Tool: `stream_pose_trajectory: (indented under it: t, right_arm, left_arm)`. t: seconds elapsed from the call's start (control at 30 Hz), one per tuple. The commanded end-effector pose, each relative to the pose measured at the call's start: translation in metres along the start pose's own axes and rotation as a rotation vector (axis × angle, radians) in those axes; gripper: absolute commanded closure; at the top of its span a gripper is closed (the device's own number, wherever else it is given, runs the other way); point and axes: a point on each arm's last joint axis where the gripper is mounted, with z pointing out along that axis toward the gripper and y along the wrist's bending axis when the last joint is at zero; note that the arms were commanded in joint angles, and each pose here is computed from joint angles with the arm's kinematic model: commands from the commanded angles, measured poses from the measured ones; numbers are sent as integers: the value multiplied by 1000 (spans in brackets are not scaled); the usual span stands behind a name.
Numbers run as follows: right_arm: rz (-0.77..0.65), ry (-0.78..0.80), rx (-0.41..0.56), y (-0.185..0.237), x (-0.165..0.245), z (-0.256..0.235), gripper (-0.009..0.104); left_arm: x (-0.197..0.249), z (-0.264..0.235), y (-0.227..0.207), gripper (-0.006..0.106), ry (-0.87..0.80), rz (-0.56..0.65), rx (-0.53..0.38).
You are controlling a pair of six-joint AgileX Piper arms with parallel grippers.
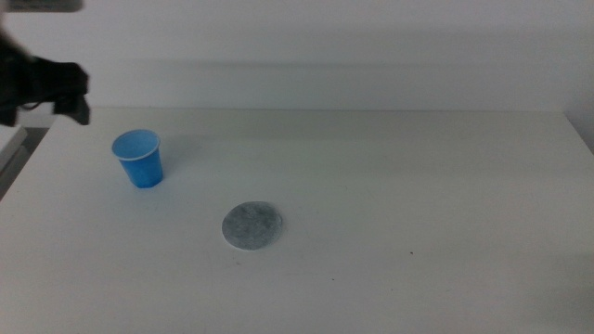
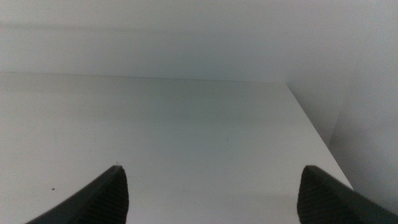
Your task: Place an empty cup on a cup mat.
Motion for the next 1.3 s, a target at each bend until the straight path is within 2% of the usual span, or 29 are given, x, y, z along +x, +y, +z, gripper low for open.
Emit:
stream_pose_trajectory:
  t: [0.0, 0.27, 0.43, 0.53, 0.63, 0.7, 0.8, 0.93, 1.13, 1.27]
  right_arm:
    - [-11, -8, 0, 0, 0, 0, 2]
    - [-11, -8, 0, 0, 0, 0, 2]
    - [-11, -8, 0, 0, 0, 0, 2]
    - [-11, -8, 0, 0, 0, 0, 2]
    - [-11, -8, 0, 0, 0, 0, 2]
    - [-11, -8, 0, 0, 0, 0, 2]
    - [-11, -8, 0, 0, 0, 0, 2]
    - [-11, -8, 0, 0, 0, 0, 2]
    - [-11, -8, 0, 0, 0, 0, 2]
    - [-11, -8, 0, 0, 0, 0, 2]
  left_arm:
    - [-20, 24, 2, 7, 65, -20, -2]
    - [-66, 106, 4, 7, 155, 9, -3]
    - [-73, 150, 5, 7, 185, 9, -3]
    - [-68, 175, 5, 12, 231, 8, -3]
    - [-63, 194, 6, 21, 255, 7, -3]
    - [-62, 203, 6, 32, 258, 7, -4]
    - [-61, 210, 7, 56, 257, 5, -5]
    - [-62, 208, 10, 100, 248, -24, 15]
    - [-59, 180, -3, 102, 292, 1, 110]
    - [-43, 157, -41, 102, 263, 21, 181]
